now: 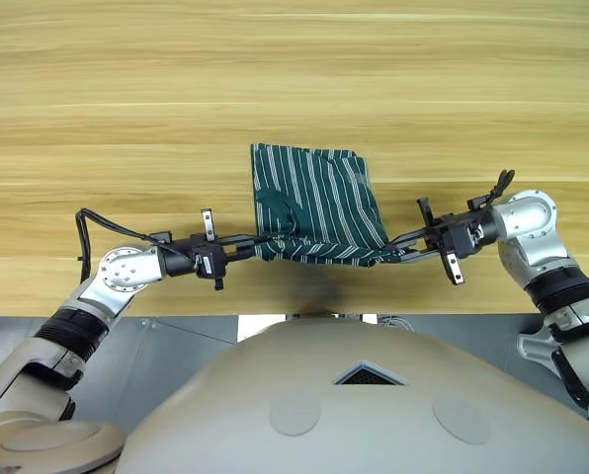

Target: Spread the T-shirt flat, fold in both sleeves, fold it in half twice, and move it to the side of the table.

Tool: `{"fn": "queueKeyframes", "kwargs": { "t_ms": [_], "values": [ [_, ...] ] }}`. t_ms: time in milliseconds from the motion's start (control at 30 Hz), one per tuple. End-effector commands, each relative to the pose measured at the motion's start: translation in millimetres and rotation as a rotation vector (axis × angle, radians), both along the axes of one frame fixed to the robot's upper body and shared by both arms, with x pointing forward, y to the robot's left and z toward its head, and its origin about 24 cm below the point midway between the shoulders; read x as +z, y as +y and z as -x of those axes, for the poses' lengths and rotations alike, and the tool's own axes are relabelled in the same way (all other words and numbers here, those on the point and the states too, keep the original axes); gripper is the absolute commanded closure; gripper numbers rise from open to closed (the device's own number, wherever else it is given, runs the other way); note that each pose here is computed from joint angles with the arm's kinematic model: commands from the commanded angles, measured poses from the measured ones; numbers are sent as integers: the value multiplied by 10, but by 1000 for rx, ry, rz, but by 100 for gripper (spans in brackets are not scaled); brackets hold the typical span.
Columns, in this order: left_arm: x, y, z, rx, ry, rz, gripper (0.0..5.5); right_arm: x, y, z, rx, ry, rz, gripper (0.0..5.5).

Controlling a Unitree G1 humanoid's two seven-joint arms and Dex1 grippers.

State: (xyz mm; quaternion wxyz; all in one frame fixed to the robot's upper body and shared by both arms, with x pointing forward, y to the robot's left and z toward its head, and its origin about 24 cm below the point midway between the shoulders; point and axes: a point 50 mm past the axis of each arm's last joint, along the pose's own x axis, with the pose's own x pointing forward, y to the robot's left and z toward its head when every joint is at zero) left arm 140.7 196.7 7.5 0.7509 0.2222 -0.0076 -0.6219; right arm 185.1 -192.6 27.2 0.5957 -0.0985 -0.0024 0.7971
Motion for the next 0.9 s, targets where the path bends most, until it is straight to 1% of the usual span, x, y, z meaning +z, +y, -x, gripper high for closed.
{"fn": "queueKeyframes", "kwargs": {
  "t_ms": [33,267,333,400,600,733,900],
  "values": [
    [53,67,-94,19,25,-4,550,160,12,-259,-33,-23,-9,528],
    [281,150,-592,46,74,44,550,269,157,-816,-101,71,56,528],
    [289,162,-751,60,102,48,550,269,156,-943,-139,111,76,528],
    [205,145,-916,85,156,48,550,245,163,-1036,-172,133,96,528],
    [3,51,-1266,175,270,63,550,42,231,-1137,-247,197,171,528],
    [-157,21,-1311,235,340,54,550,-69,302,-1143,-292,223,202,529],
    [-175,29,-1363,270,373,74,550,-132,324,-1181,-382,253,221,529]
  ]
}}
